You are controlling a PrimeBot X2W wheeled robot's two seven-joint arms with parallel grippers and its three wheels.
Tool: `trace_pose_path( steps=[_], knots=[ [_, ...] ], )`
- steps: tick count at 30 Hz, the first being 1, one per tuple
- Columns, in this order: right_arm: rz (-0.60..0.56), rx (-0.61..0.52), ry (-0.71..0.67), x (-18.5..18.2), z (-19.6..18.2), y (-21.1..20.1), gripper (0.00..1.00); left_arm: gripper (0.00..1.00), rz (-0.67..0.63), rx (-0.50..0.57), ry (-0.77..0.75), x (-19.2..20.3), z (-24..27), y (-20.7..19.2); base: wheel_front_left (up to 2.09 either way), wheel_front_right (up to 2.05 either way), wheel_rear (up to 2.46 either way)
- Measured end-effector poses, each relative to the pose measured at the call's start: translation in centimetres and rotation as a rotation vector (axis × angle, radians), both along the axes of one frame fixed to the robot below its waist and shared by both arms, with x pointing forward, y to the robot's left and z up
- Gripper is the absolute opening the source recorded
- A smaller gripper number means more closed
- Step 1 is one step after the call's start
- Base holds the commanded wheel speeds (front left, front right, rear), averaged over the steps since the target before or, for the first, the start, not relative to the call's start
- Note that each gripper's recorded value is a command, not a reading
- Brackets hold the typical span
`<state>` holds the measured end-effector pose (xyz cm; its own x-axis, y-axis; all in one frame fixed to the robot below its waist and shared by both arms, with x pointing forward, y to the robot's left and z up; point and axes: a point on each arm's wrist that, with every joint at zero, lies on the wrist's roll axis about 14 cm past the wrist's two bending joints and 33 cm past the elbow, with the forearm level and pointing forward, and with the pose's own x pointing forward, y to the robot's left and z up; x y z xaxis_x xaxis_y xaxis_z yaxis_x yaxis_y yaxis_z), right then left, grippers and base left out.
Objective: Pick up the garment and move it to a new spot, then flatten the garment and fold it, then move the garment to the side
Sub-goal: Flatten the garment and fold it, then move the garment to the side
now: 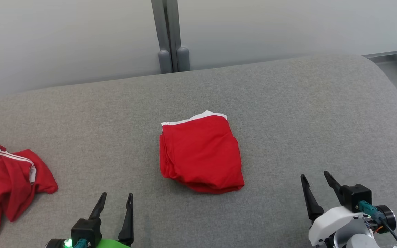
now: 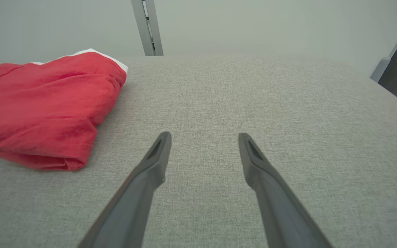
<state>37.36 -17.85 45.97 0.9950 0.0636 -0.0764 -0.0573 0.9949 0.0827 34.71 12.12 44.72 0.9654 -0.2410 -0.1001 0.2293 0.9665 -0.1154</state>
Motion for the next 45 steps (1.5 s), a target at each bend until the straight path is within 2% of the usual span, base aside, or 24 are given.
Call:
trace_pose_path(
  steps=[7, 11, 17, 22, 29, 30, 31, 32, 33, 40, 45],
  knots=[
    [0.063, 0.031, 0.006, 1.3, -0.1, 2.3, 1.0, 1.0, 0.001, -0.011, 0.001, 0.0, 0.0, -0.2, 0.0, 0.0, 0.0],
    [0.145, 0.027, -0.052, 4.6, 2.1, 5.0, 1.0, 1.0, -0.016, -0.04, -0.018, 1.1, 0.8, -1.0, 0.0, 0.0, 0.0],
    [0.27, 0.012, -0.078, 9.1, 3.5, 9.6, 1.0, 1.0, -0.008, -0.065, 0.007, 1.8, 0.2, -0.4, 0.0, 0.0, 0.0],
    [0.31, 0.022, 0.045, 10.7, -0.3, 11.6, 1.0, 1.0, 0.025, -0.065, 0.043, 1.7, -0.9, 0.9, 0.0, 0.0, 0.0],
    [0.376, 0.08, 0.208, 10.3, -5.4, 14.8, 1.0, 1.0, 0.082, -0.06, 0.087, 1.5, -2.2, 2.9, 0.0, 0.0, 0.0],
    [0.388, 0.081, 0.224, 10.2, -6.0, 15.2, 0.85, 1.0, 0.083, -0.057, 0.087, 1.6, -2.2, 3.1, 0.0, 0.0, 0.0],
    [0.394, 0.082, 0.233, 10.2, -6.3, 15.4, 0.39, 1.0, 0.083, -0.055, 0.086, 1.7, -2.2, 3.1, 0.0, 0.0, 0.0],
    [0.399, 0.082, 0.234, 10.3, -6.4, 15.6, 0.28, 1.0, 0.077, -0.053, 0.087, 1.8, -2.2, 3.0, 0.0, 0.0, 0.0],
    [0.395, 0.085, 0.232, 10.7, -6.4, 15.6, 0.0, 1.0, 0.071, -0.052, 0.09, 1.9, -2.3, 2.8, 0.0, 0.0, 0.0],
    [0.304, 0.098, 0.181, 11.5, -5.2, 12.7, 0.0, 1.0, 0.016, -0.059, 0.081, 2.5, -2.1, 1.2, 0.0, 0.0, 0.0],
    [0.231, 0.09, 0.175, 10.1, -5.3, 9.5, 0.0, 1.0, -0.086, -0.08, 0.055, 2.9, -1.4, -2.1, 0.0, 0.0, 0.0]
  ],
)
